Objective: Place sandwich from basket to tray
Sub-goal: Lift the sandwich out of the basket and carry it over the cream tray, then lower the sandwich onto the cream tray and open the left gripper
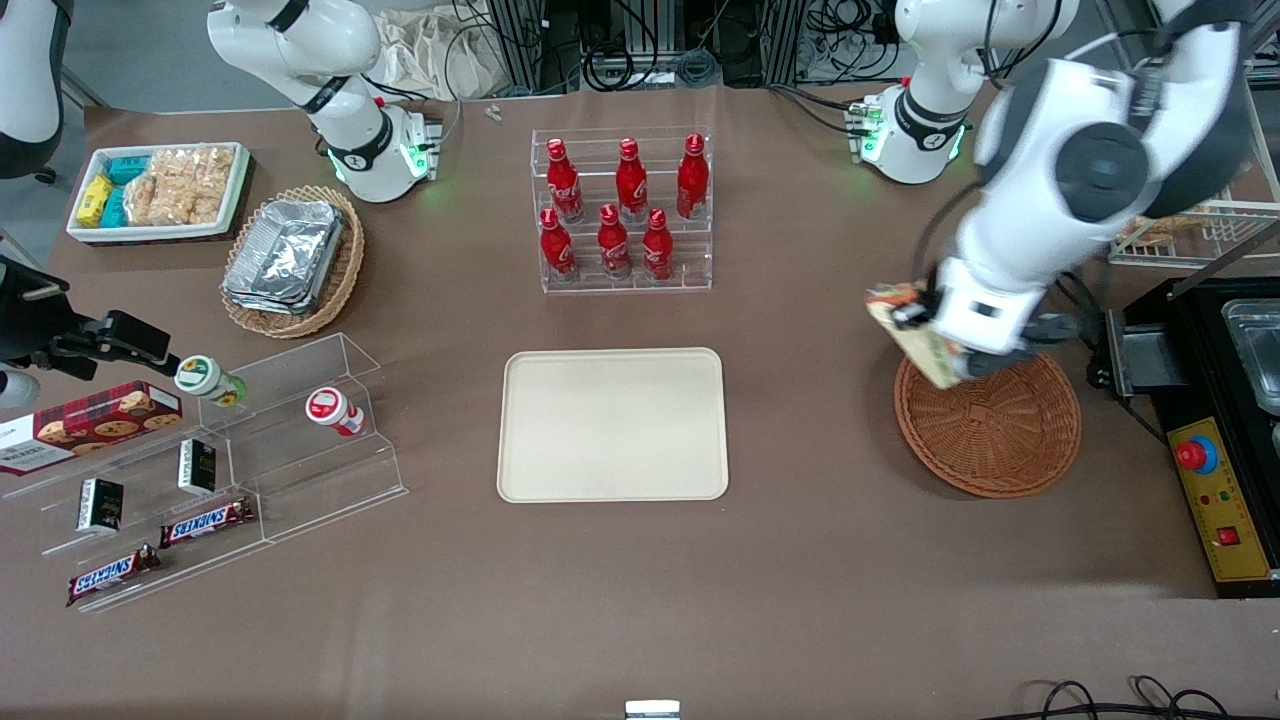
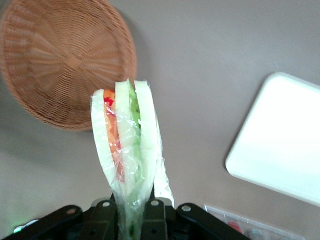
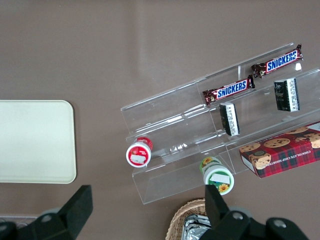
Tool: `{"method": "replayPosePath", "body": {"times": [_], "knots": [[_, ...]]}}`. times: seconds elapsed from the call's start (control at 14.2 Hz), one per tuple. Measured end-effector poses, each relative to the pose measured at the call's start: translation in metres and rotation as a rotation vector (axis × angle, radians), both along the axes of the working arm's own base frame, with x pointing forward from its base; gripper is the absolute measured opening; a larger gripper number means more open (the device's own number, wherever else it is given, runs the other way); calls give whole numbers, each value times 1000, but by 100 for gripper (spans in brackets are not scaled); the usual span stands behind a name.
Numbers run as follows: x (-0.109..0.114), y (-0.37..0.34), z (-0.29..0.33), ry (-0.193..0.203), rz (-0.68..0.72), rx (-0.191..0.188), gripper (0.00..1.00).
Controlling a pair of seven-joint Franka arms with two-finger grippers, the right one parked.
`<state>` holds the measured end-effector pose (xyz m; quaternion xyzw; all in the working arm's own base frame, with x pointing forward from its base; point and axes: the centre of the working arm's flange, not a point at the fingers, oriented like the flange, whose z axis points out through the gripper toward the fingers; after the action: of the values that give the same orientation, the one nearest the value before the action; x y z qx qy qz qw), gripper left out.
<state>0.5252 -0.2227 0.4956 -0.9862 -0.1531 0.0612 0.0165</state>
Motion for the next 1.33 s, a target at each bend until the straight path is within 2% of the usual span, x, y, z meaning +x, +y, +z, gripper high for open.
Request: {"method": "replayPosePath", "body": {"times": [0.21,0.42,0.63,0.77,0.98,1.19,1.33], "knots": [[-26,-67,-10,16,-122,-25,18],[-39,-121,-25,27,-215,-64,18],[-33,-150,-57,54,-255,-106,18],[-22,-164,-88,46,-271,-133,18],[-14,-188,-134,31,-320,-138,18],[-12,-207,-177,-14,-399,-101,18],[-9,-211,-202,-28,-422,-101,18]]}}
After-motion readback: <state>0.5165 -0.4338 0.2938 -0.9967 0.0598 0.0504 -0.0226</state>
